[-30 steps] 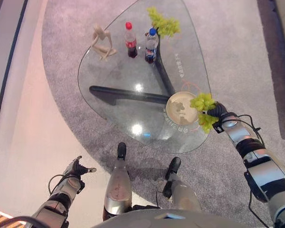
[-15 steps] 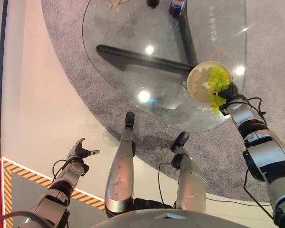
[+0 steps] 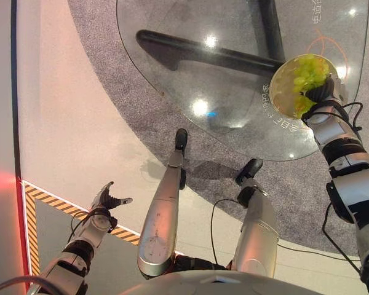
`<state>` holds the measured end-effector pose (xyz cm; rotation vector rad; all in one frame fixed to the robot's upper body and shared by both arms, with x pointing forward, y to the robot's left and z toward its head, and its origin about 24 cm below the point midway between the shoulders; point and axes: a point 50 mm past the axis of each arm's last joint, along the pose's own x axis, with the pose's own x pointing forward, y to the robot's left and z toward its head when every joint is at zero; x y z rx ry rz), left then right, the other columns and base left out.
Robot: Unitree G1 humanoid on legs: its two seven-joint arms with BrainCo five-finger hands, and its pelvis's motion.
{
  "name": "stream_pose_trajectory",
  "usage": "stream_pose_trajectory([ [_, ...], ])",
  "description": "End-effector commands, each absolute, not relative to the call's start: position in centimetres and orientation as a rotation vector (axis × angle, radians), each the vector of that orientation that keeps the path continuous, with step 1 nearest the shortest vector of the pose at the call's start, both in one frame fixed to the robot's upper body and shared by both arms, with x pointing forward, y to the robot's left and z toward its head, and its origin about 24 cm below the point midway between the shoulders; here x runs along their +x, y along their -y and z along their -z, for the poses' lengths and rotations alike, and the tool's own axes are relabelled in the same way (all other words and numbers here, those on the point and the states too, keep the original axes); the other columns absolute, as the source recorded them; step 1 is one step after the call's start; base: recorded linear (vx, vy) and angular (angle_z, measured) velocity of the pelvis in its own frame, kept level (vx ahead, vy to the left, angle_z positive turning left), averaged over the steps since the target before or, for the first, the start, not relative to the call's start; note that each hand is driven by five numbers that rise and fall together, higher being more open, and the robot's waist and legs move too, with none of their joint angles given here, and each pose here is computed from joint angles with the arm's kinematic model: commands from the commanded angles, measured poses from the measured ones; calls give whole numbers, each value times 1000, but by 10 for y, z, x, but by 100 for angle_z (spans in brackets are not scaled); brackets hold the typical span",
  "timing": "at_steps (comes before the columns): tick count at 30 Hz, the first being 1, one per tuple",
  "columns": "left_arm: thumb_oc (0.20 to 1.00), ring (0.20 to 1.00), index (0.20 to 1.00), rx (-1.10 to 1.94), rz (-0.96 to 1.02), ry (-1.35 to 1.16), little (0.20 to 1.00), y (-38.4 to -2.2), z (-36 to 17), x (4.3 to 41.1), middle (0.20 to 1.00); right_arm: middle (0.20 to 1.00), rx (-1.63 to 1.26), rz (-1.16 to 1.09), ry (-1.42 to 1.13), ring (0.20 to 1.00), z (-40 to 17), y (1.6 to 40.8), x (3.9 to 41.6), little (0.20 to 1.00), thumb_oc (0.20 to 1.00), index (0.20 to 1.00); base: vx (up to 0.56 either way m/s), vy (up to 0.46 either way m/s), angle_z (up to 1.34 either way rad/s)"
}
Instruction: Pick up fruits into the plate
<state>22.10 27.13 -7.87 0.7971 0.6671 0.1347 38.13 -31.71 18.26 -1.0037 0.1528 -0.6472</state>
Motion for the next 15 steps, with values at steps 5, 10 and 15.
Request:
stream_pose_trajectory([
  [5,1000,1000,1000,791,-116,-777,1000,-278,94,192,1000,1000,-1142,673,-457,1000,-187,376,352,1000,1000,1000,0,0,0],
  [10,1000,1000,1000,775,-90,-821,1000,-284,94,191,1000,1000,-1195,603,-191,1000,-195,352,367,1000,1000,1000,-41,4,0],
  [15,1000,1000,1000,732,-139,-884,1000,-288,101,182,1000,1000,-1137,486,206,1000,-174,305,366,1000,1000,1000,-27,35,-6],
])
